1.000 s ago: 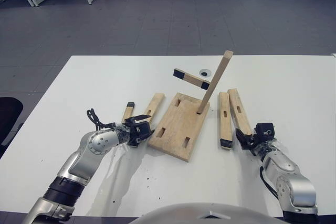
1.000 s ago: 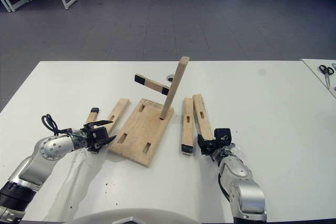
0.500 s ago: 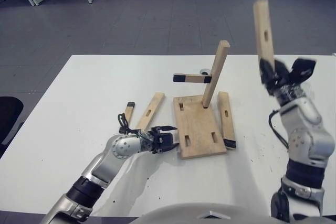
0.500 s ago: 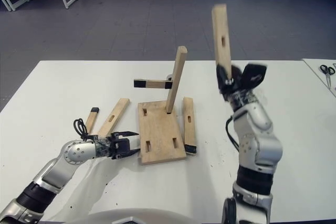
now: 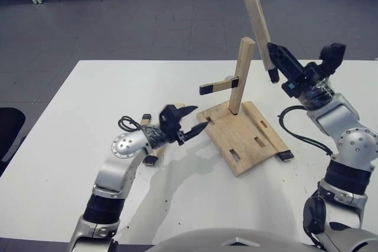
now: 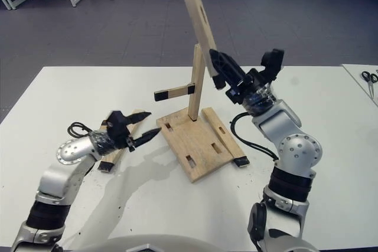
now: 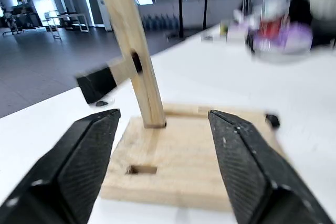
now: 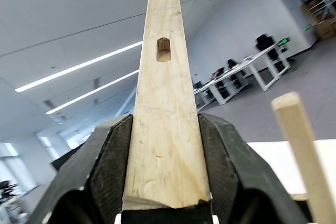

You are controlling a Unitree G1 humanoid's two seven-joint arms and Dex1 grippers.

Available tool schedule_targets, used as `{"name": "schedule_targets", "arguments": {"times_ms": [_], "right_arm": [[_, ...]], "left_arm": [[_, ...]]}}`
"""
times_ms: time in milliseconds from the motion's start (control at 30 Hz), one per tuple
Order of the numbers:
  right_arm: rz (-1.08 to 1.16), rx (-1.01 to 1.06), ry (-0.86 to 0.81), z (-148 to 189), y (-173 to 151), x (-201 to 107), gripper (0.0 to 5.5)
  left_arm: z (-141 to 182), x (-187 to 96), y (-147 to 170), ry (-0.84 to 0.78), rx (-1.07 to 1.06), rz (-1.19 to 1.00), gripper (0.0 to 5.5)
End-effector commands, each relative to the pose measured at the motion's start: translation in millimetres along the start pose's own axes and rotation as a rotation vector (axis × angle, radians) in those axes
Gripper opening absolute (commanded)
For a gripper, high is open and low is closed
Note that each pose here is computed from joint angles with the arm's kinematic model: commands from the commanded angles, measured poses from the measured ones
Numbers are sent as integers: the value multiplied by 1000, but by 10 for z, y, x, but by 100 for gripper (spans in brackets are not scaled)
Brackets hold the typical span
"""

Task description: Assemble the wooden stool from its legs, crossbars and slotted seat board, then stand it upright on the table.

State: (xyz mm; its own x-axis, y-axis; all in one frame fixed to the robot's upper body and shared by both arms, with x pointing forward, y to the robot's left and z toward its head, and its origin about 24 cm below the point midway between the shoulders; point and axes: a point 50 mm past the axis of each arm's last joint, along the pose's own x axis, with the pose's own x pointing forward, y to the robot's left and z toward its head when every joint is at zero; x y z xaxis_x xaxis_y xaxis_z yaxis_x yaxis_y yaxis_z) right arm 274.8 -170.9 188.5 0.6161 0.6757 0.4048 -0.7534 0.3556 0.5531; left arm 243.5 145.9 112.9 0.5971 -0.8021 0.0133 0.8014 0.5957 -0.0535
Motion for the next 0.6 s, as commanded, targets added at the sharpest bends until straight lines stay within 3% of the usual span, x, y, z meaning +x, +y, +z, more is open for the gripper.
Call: {"name": "schedule_targets", "arguments": {"times_ms": [33,133,300,533,600], "right_arm": [[156,97,118,-126,131,-75,200],[245,152,209,-220,177,-113,200],[363,213,314,-284,214,-140,200],[434,235,410,-414,281,-186,200],[432,234,409,-420,272,-189,200]], "left_arm": [[462,14,-70,-226,-427,-162,365],[599,91,-123,-259,-587,-270,408],[710,129,-241,-254,-772,-411,410],[815,154,-242,-242,-820,-425,410],[803,141,-235,-218,-786,-419,370]]}}
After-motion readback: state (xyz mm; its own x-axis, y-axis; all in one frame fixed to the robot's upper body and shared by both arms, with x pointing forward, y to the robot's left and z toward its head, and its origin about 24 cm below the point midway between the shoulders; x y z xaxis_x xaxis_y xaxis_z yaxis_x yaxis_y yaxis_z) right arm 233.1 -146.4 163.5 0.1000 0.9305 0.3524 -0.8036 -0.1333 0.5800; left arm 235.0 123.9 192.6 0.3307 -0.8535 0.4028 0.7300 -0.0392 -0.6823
